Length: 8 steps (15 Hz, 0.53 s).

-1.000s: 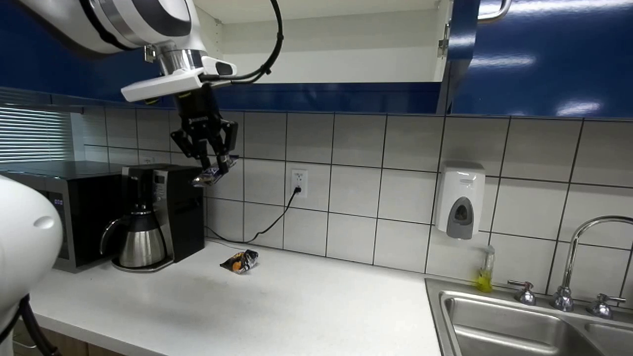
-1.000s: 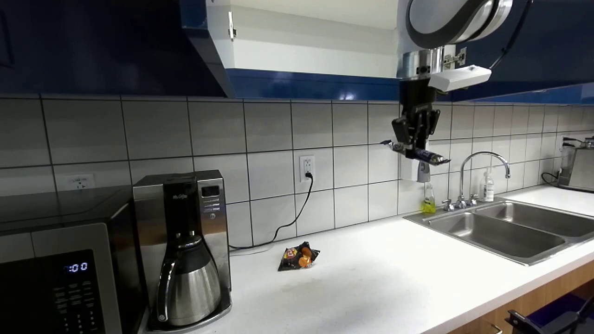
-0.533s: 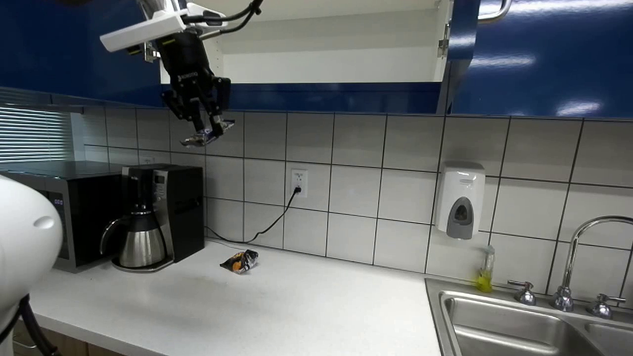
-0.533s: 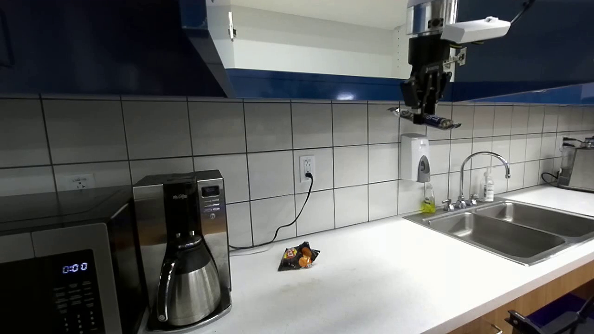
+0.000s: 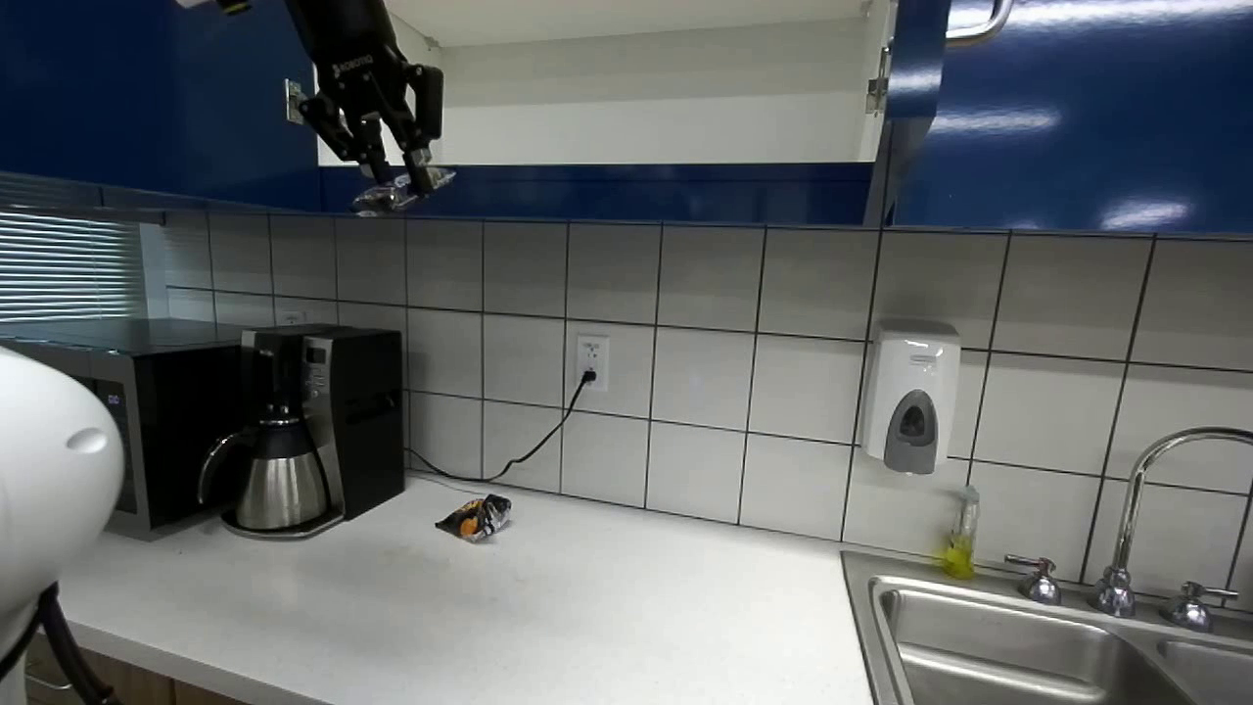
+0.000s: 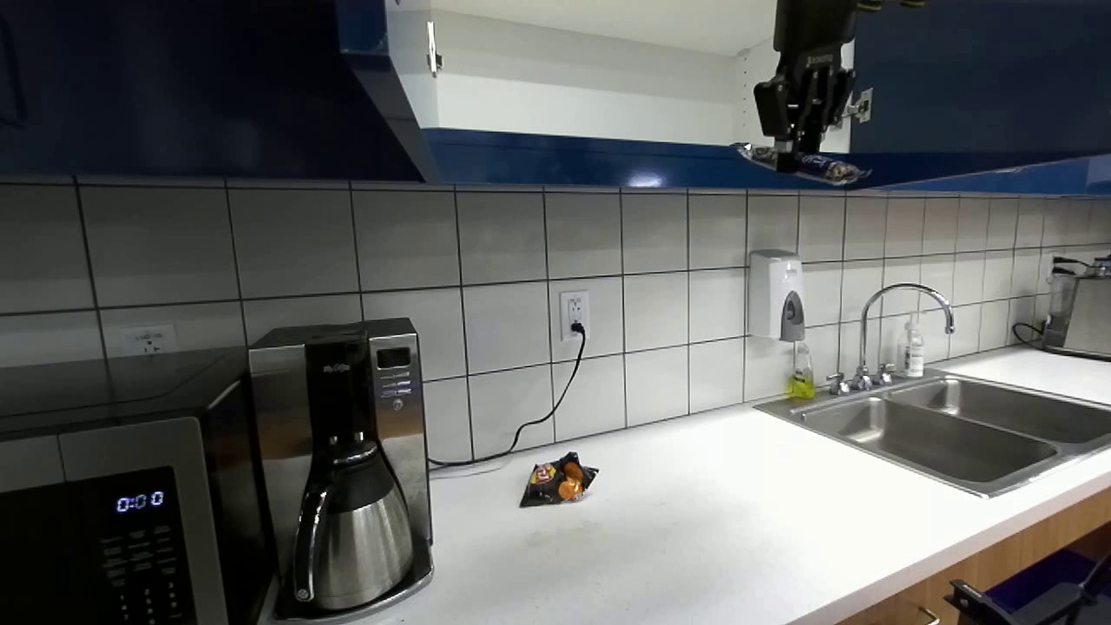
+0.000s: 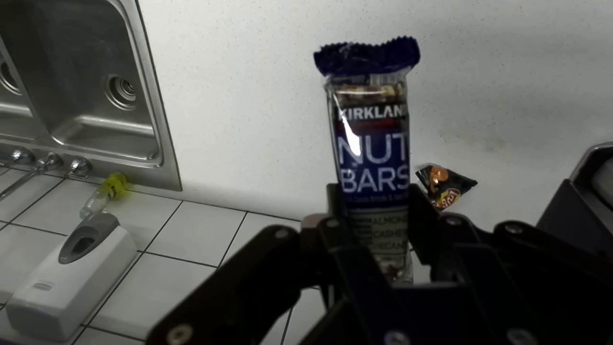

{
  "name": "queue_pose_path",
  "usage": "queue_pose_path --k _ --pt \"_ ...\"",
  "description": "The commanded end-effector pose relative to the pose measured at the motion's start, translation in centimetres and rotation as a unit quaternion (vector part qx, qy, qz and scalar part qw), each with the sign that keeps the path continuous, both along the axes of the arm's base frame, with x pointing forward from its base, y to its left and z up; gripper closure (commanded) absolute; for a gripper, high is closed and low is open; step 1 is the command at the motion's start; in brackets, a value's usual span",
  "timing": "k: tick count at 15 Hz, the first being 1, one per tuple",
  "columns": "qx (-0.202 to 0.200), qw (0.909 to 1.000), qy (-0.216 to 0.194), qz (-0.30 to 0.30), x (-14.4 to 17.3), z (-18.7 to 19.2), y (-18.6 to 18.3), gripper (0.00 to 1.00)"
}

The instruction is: Put the chocolate bar inside the cabinet

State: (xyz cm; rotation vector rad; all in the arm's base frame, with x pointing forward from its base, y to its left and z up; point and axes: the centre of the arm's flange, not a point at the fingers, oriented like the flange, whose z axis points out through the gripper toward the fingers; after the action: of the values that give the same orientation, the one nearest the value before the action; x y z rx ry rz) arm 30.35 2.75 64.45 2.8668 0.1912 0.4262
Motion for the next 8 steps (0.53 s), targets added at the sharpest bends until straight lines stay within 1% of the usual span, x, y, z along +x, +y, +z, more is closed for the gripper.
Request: queue_pose_path --k 1,5,8 --pt "0.0 0.9999 -0.013 -0.009 0.2 3.5 0.8 0.91" --pt "0.001 0.9993 -0.038 -0.006 0.8 6.6 1.7 0.91" --pt "0.0 0.9987 -0.051 -0.006 1.9 8.4 2.5 0.91"
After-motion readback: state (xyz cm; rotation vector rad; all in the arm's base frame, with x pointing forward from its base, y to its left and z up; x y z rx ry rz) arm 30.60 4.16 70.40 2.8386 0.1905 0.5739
